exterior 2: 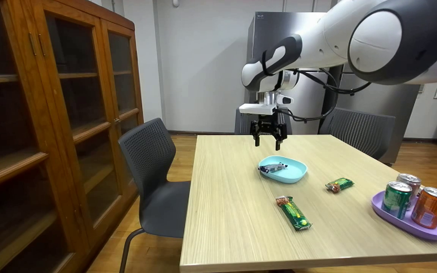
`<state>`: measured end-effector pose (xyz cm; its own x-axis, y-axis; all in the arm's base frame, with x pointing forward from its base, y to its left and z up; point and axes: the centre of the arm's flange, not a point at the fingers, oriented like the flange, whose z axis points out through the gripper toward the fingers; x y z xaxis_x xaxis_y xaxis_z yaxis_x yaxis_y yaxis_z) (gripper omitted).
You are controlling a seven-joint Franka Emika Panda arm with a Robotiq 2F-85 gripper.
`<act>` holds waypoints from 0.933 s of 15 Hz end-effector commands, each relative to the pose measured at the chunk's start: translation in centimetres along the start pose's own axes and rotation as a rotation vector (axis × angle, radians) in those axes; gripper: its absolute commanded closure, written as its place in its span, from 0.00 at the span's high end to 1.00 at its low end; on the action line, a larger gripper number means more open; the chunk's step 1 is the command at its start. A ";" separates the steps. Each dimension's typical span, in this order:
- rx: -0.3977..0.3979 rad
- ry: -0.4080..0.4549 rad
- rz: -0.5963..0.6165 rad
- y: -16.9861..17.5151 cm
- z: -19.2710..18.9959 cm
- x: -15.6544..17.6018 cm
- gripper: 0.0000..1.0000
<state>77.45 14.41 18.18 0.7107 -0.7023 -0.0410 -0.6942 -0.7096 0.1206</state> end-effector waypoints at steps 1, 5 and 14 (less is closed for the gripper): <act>-0.032 -0.080 -0.068 4.6 -1.3 -4.0 1.00; -0.060 -0.108 -0.108 6.3 -2.0 -5.5 1.00; -0.133 -0.176 -0.313 11.2 -1.0 -7.8 1.00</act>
<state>70.53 13.57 20.05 0.8111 -0.5364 -0.2333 -0.4960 -0.8421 0.2119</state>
